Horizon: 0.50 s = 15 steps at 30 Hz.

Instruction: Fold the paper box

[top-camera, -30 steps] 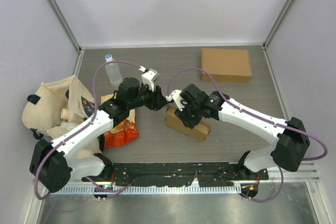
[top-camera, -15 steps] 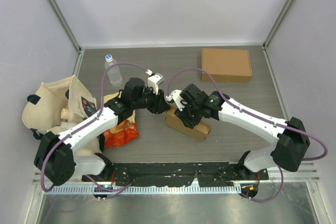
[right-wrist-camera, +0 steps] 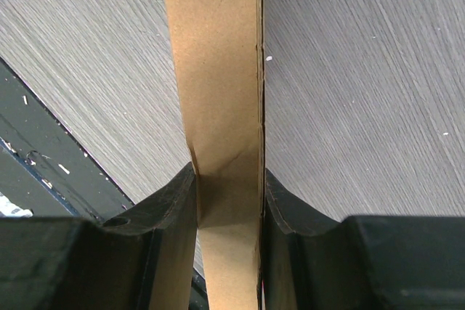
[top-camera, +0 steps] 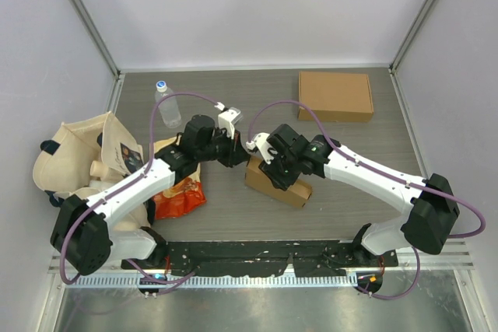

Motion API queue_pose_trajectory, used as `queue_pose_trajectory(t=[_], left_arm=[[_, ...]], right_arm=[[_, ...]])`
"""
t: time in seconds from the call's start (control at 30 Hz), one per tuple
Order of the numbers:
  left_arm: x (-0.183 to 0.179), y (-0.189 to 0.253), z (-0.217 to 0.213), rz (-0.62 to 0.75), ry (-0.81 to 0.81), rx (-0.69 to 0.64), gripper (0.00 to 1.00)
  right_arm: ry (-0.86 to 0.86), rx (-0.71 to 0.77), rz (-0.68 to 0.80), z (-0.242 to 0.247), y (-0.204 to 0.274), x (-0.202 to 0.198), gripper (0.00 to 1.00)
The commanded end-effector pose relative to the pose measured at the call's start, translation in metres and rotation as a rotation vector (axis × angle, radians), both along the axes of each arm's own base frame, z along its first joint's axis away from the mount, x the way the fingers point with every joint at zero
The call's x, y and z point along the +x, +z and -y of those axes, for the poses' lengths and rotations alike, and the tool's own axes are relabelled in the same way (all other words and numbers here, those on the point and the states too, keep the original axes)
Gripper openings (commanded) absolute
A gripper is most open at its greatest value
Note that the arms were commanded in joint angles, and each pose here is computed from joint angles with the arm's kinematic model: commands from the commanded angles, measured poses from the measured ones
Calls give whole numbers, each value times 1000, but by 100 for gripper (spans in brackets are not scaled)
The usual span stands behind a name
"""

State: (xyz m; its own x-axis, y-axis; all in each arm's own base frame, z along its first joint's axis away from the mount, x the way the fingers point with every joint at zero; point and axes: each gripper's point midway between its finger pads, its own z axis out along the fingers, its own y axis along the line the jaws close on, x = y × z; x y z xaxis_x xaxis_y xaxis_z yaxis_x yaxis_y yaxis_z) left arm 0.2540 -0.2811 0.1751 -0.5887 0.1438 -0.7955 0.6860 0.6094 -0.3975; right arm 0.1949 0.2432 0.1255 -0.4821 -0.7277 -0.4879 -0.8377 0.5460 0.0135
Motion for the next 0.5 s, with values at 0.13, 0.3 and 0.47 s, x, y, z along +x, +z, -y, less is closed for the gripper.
queue_pose_trajectory(t=[0.13,0.3,0.47], left_arm=[[3,29,8,75,144,-50,0],[2,20,-4,103,281,-54,0],[2,11,-11,103,364,-93,0]], right_arm=[[-70,19,40,-9,7,16,31],[-101,22,92,-10,10,28,34],[-89,32,100,-14,9,31,36]])
